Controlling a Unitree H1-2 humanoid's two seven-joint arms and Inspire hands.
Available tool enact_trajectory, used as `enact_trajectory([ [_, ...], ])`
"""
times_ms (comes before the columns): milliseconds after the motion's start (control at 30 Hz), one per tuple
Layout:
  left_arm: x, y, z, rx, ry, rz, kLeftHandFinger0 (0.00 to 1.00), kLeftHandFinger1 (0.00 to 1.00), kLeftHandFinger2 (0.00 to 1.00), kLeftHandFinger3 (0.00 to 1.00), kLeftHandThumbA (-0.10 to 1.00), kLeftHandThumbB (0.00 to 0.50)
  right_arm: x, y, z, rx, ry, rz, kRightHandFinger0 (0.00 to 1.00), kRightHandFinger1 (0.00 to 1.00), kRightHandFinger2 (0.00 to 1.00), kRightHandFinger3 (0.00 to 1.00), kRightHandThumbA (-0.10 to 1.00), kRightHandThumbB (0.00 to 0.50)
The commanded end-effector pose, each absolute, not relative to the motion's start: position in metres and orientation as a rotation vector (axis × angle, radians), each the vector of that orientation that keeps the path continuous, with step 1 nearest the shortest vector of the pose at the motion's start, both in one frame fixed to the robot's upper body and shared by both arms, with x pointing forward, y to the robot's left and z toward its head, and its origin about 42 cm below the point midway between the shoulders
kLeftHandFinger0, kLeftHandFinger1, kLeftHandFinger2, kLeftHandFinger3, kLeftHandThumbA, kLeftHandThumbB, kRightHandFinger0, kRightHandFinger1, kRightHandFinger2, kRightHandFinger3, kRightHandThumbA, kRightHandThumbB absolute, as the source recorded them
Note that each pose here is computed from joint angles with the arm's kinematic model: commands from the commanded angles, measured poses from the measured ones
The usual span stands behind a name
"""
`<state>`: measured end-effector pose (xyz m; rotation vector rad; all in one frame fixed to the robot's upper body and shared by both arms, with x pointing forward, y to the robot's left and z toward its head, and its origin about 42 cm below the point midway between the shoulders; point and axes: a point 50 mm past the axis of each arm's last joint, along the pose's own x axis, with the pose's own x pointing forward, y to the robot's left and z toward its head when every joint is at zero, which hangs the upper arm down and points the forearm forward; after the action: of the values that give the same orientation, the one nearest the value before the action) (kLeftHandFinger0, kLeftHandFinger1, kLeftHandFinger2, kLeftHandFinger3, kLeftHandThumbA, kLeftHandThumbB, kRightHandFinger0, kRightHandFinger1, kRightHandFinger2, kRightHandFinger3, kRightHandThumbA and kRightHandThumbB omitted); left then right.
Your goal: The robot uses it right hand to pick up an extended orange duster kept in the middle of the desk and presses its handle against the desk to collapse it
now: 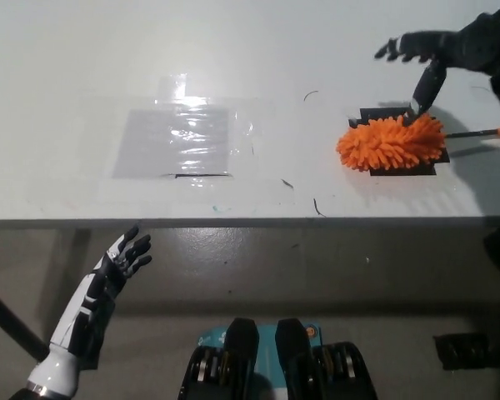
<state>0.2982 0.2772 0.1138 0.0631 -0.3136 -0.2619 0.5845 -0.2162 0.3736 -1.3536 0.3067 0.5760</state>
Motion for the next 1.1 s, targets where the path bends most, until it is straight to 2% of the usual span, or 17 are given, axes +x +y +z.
enact_trajectory([
  [0, 0.296, 0.281, 0.123, 0.077, -0.366, -0.259, 1.0, 1.0, 1.0, 1.0, 1.0, 0.316, 0.592, -0.203, 0.413, -1.454, 0.236, 0.564, 1.0, 1.0, 1.0, 1.0, 1.0, 0.452],
  [133, 0.296, 0.281, 0.122, 0.077, -0.364, -0.261, 1.0, 1.0, 1.0, 1.0, 1.0, 0.307, 0.597, -0.196, 0.402, -1.414, 0.279, 0.599, 1.0, 1.0, 1.0, 1.0, 1.0, 0.405],
  [167, 0.296, 0.28, 0.123, 0.078, -0.364, -0.26, 1.0, 1.0, 1.0, 1.0, 1.0, 0.306, 0.598, -0.193, 0.399, -1.413, 0.272, 0.623, 1.0, 1.0, 1.0, 1.0, 1.0, 0.371],
  [267, 0.296, 0.28, 0.122, 0.072, -0.361, -0.26, 1.0, 1.0, 1.0, 1.0, 1.0, 0.303, 0.599, -0.187, 0.394, -1.428, 0.281, 0.615, 1.0, 1.0, 1.0, 1.0, 1.0, 0.383],
  [367, 0.295, 0.28, 0.123, 0.083, -0.361, -0.26, 1.0, 1.0, 1.0, 1.0, 1.0, 0.309, 0.599, -0.182, 0.39, -1.438, 0.279, 0.639, 1.0, 1.0, 1.0, 1.0, 1.0, 0.348],
  [533, 0.296, 0.282, 0.123, 0.08, -0.366, -0.258, 1.0, 1.0, 1.0, 1.0, 1.0, 0.299, 0.599, -0.18, 0.379, -1.463, 0.269, 0.651, 1.0, 1.0, 1.0, 1.0, 1.0, 0.336],
  [633, 0.296, 0.283, 0.124, 0.078, -0.366, -0.258, 1.0, 1.0, 1.0, 1.0, 1.0, 0.294, 0.599, -0.179, 0.372, -1.485, 0.291, 0.622, 1.0, 1.0, 1.0, 1.0, 1.0, 0.372],
  [700, 0.296, 0.284, 0.123, 0.079, -0.368, -0.262, 1.0, 1.0, 1.0, 1.0, 1.0, 0.293, 0.599, -0.181, 0.365, -1.499, 0.302, 0.618, 1.0, 1.0, 1.0, 1.0, 1.0, 0.361],
  [767, 0.297, 0.283, 0.123, 0.08, -0.37, -0.262, 1.0, 1.0, 1.0, 1.0, 1.0, 0.287, 0.599, -0.185, 0.358, -1.521, 0.321, 0.587, 1.0, 1.0, 1.0, 1.0, 1.0, 0.389],
  [1067, 0.295, 0.281, 0.122, 0.072, -0.378, -0.263, 1.0, 1.0, 1.0, 1.0, 1.0, 0.28, 0.596, -0.198, 0.321, -1.598, 0.401, 0.515, 1.0, 1.0, 1.0, 1.0, 0.99, 0.376],
])
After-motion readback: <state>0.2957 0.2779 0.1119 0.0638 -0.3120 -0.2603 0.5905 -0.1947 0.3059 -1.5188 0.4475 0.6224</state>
